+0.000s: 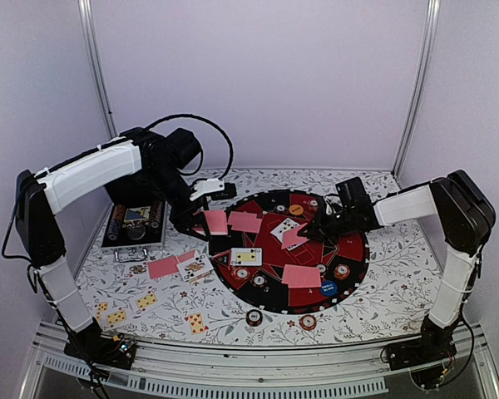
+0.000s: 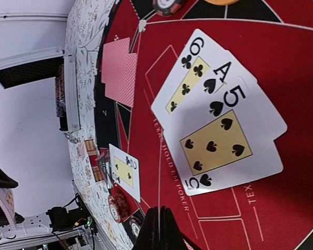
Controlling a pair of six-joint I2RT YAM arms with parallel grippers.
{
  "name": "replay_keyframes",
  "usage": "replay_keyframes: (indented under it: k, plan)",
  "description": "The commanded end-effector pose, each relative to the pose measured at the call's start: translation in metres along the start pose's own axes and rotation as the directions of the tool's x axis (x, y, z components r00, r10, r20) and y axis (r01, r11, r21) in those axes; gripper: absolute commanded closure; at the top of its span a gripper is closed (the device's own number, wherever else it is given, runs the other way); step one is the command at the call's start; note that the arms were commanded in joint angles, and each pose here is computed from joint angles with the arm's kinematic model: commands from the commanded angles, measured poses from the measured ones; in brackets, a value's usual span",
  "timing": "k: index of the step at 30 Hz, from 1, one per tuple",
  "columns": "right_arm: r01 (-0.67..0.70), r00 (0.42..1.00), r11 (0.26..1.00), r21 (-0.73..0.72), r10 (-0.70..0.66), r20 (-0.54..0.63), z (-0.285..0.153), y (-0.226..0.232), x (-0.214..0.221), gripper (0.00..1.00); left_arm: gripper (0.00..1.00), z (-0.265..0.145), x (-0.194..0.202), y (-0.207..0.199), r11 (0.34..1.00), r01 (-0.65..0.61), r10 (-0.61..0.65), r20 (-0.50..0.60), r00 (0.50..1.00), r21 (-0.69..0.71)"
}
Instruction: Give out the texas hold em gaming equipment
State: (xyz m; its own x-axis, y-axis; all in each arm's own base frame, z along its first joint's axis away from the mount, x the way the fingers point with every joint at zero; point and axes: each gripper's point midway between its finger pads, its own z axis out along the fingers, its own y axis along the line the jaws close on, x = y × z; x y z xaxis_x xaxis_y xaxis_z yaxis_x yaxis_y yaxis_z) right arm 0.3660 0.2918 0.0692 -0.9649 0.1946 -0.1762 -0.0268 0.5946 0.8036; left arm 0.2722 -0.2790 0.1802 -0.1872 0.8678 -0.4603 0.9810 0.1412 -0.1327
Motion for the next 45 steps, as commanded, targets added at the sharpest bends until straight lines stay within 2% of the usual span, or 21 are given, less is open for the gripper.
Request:
replay_keyframes:
  k: [1,5,12,16,19,22,31,34,36,38,40,45]
  plan:
    - [0.031,0.999,0.992,0.121,-0.032,0.004,0.003,-0.028,-0.006,1.0,0.78,-0.009,-0.004,0.001,1.0,-0.003,0.003,0.026,1.0,-0.004]
    - [0.022,1.0,0.989,0.148,-0.021,-0.01,0.008,-0.042,-0.007,1.0,0.78,-0.008,-0.005,0.001,1.0,-0.001,0.001,0.025,1.0,0.0]
    - [0.03,0.999,0.983,0.181,-0.026,-0.025,0.013,-0.051,-0.014,0.92,0.79,-0.009,-0.004,-0.001,1.0,-0.002,0.002,0.022,1.0,0.003]
    - [0.046,0.998,0.973,0.224,-0.037,-0.043,0.013,-0.058,-0.017,0.84,0.79,-0.009,-0.004,-0.001,1.0,-0.002,0.002,0.025,1.0,0.003]
    - [0.065,0.997,0.963,0.263,-0.055,-0.049,0.01,-0.061,-0.018,0.69,0.79,-0.009,-0.004,-0.001,1.0,-0.003,0.003,0.026,1.0,0.004]
    - [0.086,0.996,0.952,0.293,-0.08,-0.033,0.001,-0.057,-0.024,0.6,0.79,-0.009,-0.005,-0.001,1.0,-0.005,0.005,0.028,1.0,0.005]
    - [0.134,0.987,0.948,0.29,-0.152,0.042,-0.029,-0.021,-0.04,0.52,0.79,-0.009,-0.008,-0.001,1.0,-0.007,0.007,0.034,0.999,0.008]
    - [0.141,0.986,0.975,0.174,-0.153,0.061,-0.036,0.009,-0.036,0.41,0.79,-0.009,-0.008,0.0,1.0,-0.005,0.004,0.034,0.999,0.009]
    - [0.153,0.985,0.988,0.035,-0.155,0.071,-0.039,0.041,-0.027,0.32,0.79,-0.009,-0.009,0.0,1.0,-0.006,0.006,0.038,0.999,0.008]
    - [0.19,0.98,0.97,-0.151,-0.178,0.09,-0.044,0.082,-0.02,0.25,0.78,-0.01,-0.011,0.0,1.0,-0.008,0.008,0.045,0.999,0.008]
    - [0.166,0.986,0.948,-0.273,-0.154,0.066,-0.045,0.111,-0.005,0.21,0.78,-0.01,-0.012,0.0,1.0,-0.008,0.008,0.048,0.999,0.008]
    - [0.168,0.981,0.898,-0.407,-0.191,-0.018,-0.025,0.167,0.032,0.17,0.78,-0.009,-0.012,0.001,1.0,-0.004,0.003,0.046,0.999,0.007]
